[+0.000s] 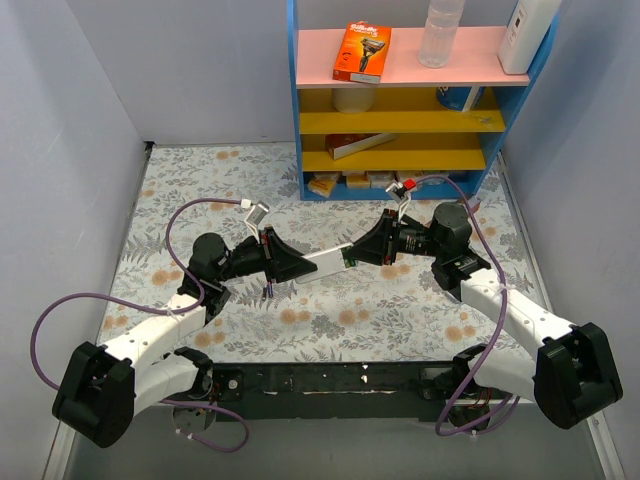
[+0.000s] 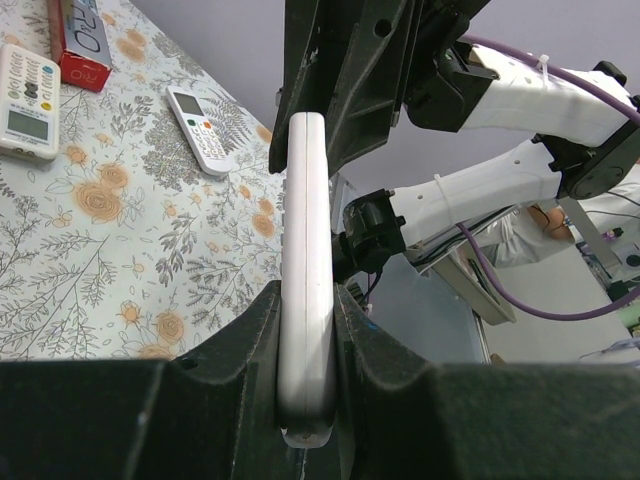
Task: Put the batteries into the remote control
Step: Load the battery into the remote control, then adjust the remote control, then pick up the battery cover at the center of the board, then place the battery cover at the center of the board, then pick up the battery cover at the center of the board.
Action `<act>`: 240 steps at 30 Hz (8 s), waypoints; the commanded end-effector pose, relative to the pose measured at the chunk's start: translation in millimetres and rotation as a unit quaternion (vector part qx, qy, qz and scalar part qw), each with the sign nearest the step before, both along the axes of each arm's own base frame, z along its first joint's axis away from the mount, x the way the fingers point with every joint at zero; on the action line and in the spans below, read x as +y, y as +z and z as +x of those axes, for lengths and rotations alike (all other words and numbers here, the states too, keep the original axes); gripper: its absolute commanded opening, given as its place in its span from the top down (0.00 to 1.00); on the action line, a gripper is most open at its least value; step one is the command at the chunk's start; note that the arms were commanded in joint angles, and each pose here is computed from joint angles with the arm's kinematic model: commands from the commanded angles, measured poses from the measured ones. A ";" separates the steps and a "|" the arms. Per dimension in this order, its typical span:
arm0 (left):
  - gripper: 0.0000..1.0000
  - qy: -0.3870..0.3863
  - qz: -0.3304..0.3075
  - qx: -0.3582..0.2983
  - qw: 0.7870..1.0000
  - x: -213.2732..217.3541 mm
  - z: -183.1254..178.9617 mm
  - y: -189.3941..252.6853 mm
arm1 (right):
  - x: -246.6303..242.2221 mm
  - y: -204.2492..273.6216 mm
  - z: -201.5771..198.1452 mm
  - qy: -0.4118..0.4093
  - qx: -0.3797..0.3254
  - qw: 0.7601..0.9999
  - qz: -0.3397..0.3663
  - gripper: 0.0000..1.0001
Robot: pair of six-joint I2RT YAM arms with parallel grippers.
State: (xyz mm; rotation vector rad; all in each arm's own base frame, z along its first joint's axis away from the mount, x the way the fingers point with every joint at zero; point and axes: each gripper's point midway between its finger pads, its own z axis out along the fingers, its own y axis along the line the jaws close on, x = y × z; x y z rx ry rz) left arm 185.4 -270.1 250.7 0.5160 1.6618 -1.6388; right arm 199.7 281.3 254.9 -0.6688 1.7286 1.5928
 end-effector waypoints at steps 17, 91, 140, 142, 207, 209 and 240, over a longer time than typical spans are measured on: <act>1.00 -0.008 0.007 -0.002 1.000 1.0 -6.5 -2.3 | -8.0 -2.0 9.1 -0.007 -0.036 0.998 -0.041 0.50; 1.00 0.329 -0.152 0.086 0.928 22.0 76.3 31.4 | 4.7 -5.8 21.9 -0.283 0.201 0.930 0.120 0.55; 1.00 0.420 0.028 0.155 0.894 99.7 29.2 -48.4 | -26.5 -237.0 175.9 -0.370 0.145 0.728 -0.558 0.71; 1.00 0.416 0.032 0.156 0.895 96.9 29.7 -51.3 | -32.7 -240.4 164.8 -0.363 0.146 0.730 -0.560 0.75; 1.00 0.412 0.043 0.115 0.903 87.7 43.3 -43.4 | 21.4 -164.4 5.4 -0.100 0.118 0.986 -0.063 0.56; 1.00 0.419 0.057 0.112 0.899 91.8 43.2 -47.1 | 16.6 -166.2 12.7 -0.113 0.087 0.984 -0.103 0.53; 1.00 0.485 0.080 0.107 0.864 137.4 28.4 -54.1 | 34.6 -200.1 -14.6 -0.005 0.033 0.752 -0.659 0.58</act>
